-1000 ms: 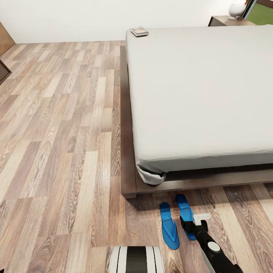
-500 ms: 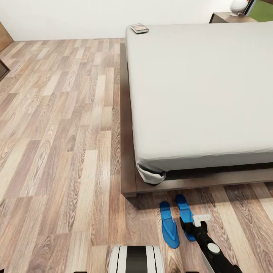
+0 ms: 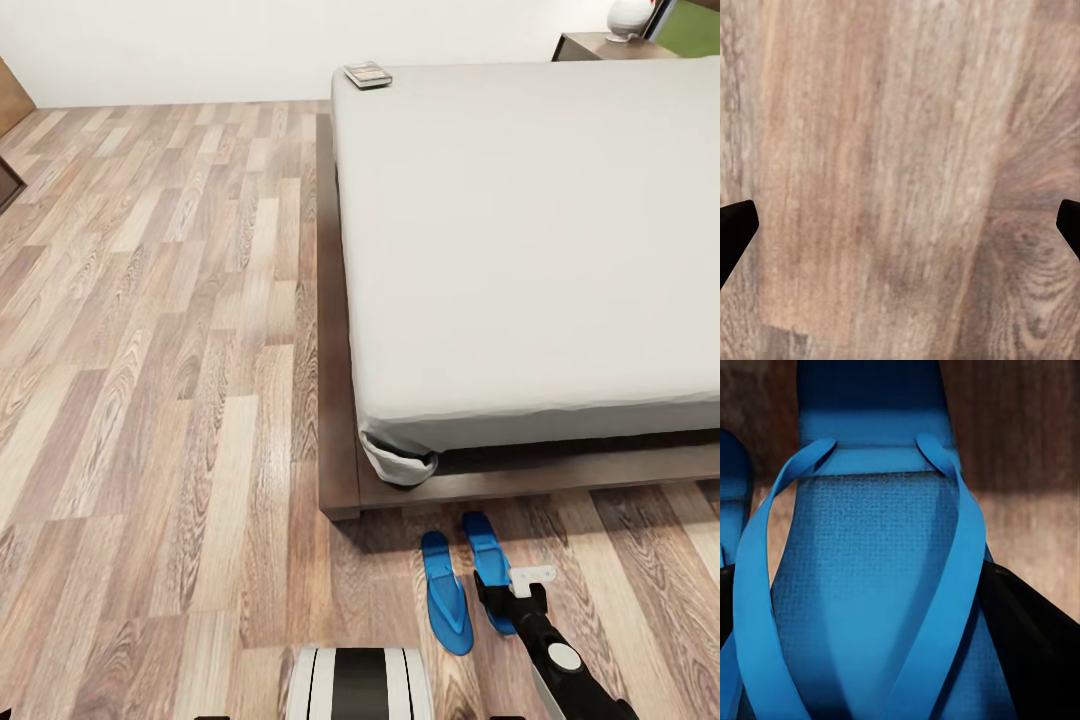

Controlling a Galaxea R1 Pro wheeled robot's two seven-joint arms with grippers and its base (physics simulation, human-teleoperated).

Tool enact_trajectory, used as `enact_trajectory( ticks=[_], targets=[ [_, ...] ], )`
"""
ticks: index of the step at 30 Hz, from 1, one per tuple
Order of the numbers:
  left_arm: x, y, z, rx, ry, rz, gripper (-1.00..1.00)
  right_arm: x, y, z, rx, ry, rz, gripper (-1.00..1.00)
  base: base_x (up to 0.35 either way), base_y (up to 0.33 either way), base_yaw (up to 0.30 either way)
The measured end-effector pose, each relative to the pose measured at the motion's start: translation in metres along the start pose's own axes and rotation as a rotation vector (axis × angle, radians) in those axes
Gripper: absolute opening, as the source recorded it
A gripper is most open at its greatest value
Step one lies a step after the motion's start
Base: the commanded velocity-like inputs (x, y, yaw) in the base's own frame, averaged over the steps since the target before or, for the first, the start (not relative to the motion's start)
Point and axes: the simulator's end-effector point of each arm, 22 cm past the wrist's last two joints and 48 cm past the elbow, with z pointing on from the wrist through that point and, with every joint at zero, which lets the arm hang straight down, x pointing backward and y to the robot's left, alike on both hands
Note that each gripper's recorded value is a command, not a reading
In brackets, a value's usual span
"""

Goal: In the bedroom, move the book from the bed onto either nightstand, and place the two sandals side by side next to the bed.

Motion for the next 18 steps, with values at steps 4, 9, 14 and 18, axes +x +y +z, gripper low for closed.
enact_trajectory(
  ticks=[4, 9, 14, 18],
  targets=[
    [0.0001, 0.0, 0.0, 0.0, 0.0, 0.0, 1.0, -0.0011, -0.0003, -0.0001, 0.001, -0.007, 0.001, -1.0, 0.0, 0.0, 0.0],
    [0.0001, 0.0, 0.0, 0.0, 0.0, 0.001, 1.0, -0.0028, -0.0004, -0.0008, 0.002, -0.026, 0.001, -1.0, 0.0, 0.0, 0.0],
    [0.0, -0.0001, 0.0, 0.0, 0.0, 0.001, 1.0, -0.0036, -0.0003, -0.0011, 0.001, -0.034, 0.001, -1.0, 0.0, 0.0, 0.0],
    [0.0, -0.0001, 0.0, 0.0, 0.0, 0.001, 1.0, -0.0035, -0.0004, -0.0013, 0.002, -0.036, 0.001, -1.0, 0.0, 0.0, 0.0]
  ],
)
